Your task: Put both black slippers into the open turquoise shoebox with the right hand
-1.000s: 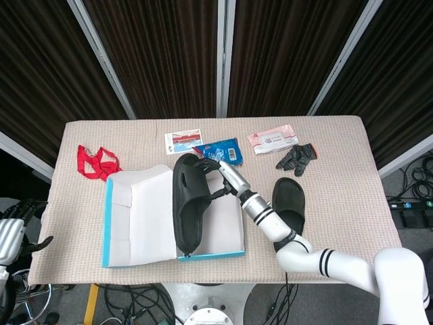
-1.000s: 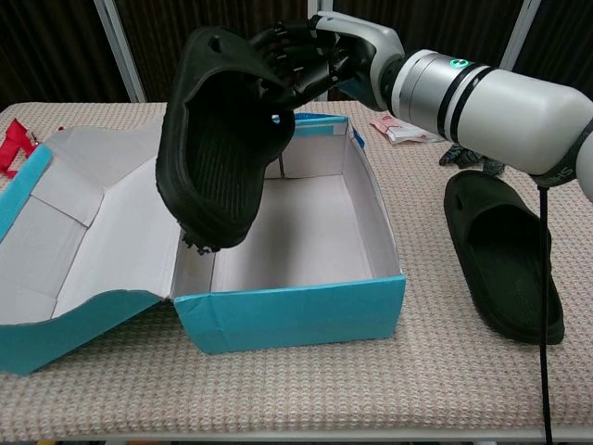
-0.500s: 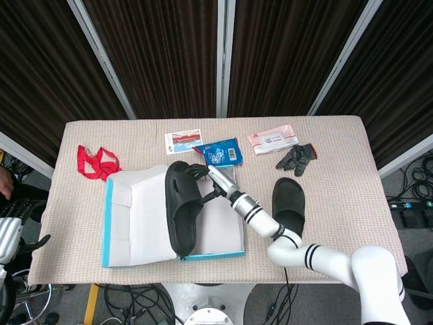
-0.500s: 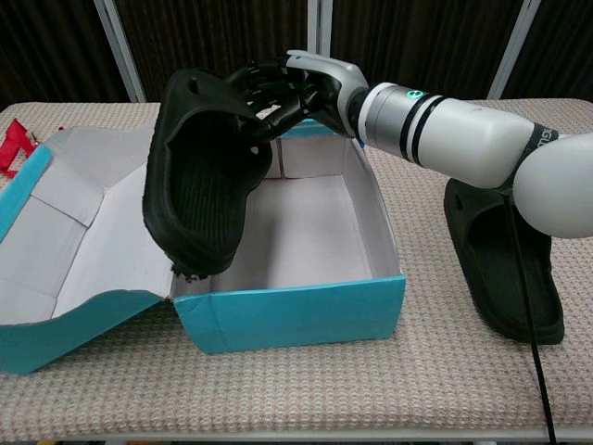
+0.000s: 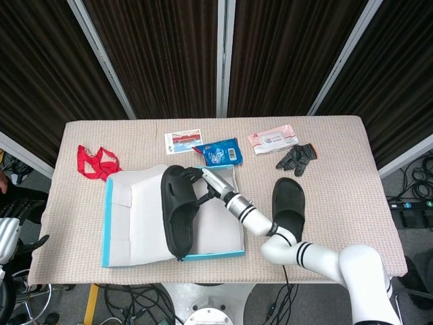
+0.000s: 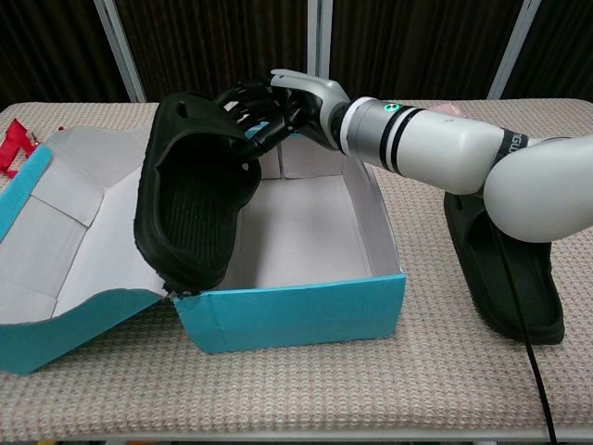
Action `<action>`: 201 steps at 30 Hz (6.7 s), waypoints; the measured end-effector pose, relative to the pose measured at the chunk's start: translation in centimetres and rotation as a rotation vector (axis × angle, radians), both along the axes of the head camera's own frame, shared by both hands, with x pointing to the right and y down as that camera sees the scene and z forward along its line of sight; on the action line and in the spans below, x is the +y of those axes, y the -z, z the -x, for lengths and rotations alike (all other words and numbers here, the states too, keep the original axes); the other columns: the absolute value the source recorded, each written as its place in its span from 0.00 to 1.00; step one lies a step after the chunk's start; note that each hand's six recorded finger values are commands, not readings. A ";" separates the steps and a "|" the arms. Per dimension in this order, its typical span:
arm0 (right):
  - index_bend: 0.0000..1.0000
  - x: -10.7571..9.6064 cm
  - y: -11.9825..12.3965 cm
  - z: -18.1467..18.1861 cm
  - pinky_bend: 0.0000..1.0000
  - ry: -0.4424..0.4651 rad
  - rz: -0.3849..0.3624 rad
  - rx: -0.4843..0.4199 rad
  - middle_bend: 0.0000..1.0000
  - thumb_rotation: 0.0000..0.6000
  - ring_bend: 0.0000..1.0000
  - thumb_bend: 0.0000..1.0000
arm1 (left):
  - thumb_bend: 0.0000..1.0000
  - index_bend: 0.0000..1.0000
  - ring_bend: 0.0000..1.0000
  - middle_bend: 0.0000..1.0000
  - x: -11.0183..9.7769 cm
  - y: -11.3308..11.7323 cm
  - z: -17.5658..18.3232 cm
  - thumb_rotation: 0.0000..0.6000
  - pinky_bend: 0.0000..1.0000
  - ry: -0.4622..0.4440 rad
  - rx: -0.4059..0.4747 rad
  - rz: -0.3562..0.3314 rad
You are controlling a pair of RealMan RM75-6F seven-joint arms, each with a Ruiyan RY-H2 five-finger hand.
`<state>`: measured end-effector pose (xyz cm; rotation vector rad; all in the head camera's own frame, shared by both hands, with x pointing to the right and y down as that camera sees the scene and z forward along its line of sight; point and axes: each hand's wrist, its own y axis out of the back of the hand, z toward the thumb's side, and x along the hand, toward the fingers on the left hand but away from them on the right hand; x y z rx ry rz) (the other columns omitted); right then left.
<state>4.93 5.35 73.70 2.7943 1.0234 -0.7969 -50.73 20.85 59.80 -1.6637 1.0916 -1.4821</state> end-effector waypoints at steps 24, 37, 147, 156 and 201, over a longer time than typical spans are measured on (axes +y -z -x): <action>0.62 0.2 -2.4 -0.5 0.31 0.061 -0.019 0.100 0.60 1.00 0.27 0.07 | 0.18 0.22 0.13 0.23 -0.1 -0.2 0.3 1.00 0.20 0.002 0.002 0.002; 0.62 0.3 -3.5 -0.9 0.31 0.140 -0.120 0.192 0.61 1.00 0.27 0.09 | 0.18 0.22 0.13 0.23 -0.1 -0.3 0.4 1.00 0.20 -0.002 0.000 -0.007; 0.01 -0.6 8.5 -23.6 0.17 0.429 0.019 1.256 0.10 1.00 0.00 0.00 | 0.18 0.22 0.13 0.23 0.3 -1.5 -0.9 1.00 0.20 -0.002 0.080 0.058; 0.00 -0.4 6.0 -22.6 0.15 0.416 0.031 1.213 0.04 1.00 0.00 0.00 | 0.18 0.22 0.13 0.23 0.4 -1.6 -0.7 1.00 0.20 0.002 0.086 0.062; 0.16 0.8 2.6 -21.5 0.13 0.471 0.065 1.257 0.29 1.00 0.00 0.02 | 0.17 0.22 0.13 0.23 0.9 -2.0 -0.2 1.00 0.20 0.022 0.104 0.070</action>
